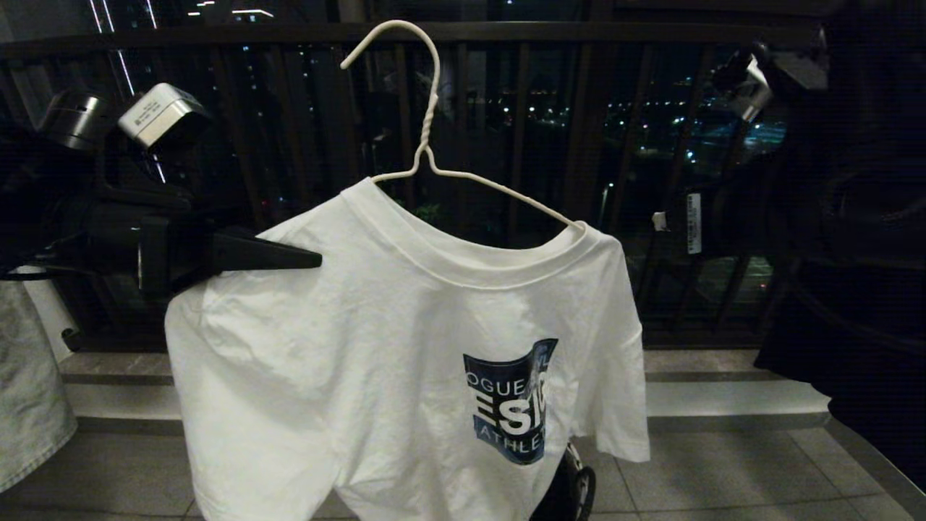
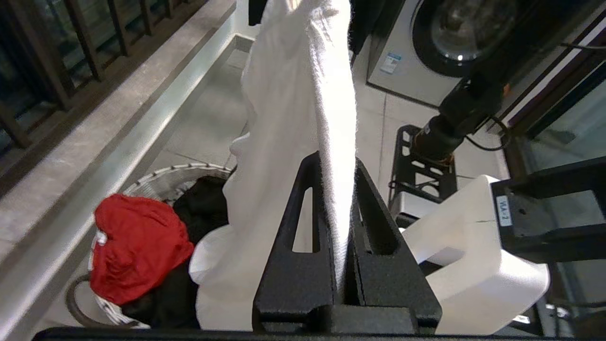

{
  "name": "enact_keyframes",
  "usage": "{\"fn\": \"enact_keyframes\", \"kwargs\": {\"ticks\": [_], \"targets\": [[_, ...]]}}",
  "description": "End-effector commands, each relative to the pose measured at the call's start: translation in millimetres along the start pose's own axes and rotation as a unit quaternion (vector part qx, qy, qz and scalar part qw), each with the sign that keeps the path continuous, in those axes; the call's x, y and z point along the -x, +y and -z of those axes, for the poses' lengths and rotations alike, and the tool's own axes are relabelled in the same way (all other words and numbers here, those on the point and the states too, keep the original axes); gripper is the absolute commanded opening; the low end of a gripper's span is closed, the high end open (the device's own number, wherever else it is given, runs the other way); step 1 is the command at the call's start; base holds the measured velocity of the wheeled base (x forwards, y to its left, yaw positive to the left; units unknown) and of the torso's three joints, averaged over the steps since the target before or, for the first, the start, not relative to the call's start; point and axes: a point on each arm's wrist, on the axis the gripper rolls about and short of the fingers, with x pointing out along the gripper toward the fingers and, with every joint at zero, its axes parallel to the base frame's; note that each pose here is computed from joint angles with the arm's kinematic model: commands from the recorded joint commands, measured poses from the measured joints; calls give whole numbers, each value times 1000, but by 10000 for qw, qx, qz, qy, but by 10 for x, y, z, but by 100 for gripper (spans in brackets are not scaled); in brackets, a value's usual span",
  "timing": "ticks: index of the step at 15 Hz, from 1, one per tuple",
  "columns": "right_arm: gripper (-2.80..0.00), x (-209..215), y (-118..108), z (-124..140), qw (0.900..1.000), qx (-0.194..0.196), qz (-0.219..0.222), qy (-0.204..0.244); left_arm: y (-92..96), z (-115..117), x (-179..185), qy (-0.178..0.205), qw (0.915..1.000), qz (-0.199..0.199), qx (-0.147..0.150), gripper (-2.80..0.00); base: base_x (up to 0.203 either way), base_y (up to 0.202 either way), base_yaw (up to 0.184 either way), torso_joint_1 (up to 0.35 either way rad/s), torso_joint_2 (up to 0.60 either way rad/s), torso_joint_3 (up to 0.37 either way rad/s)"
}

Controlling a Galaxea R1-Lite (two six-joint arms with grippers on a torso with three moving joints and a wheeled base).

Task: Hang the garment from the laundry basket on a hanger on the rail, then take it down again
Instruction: Hang the clothes on the clothes rack

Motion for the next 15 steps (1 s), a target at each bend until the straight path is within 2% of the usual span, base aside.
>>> {"fn": "enact_keyframes", "kwargs": {"ticks": [1, 3, 10, 15], "targets": [[-280, -156, 54, 44, 9991, -325, -170, 211, -27, 46, 26, -15, 10000, -1, 76, -280, 0, 0, 0, 0, 0, 0], [-280, -180, 84, 49, 9954, -565, -689, 361, -15, 71, 20, -9, 9999, 14, 103, -280, 0, 0, 0, 0, 0, 0], [-280, -66, -117, -4, 9956, -651, -637, 232, 12, 78, -4, 1, 9999, 54, 141, -280, 0, 0, 0, 0, 0, 0], [-280, -71, -58, 22, 9937, -629, -875, 313, -10, 64, -5, -3, 9999, 64, 108, -280, 0, 0, 0, 0, 0, 0]]}}
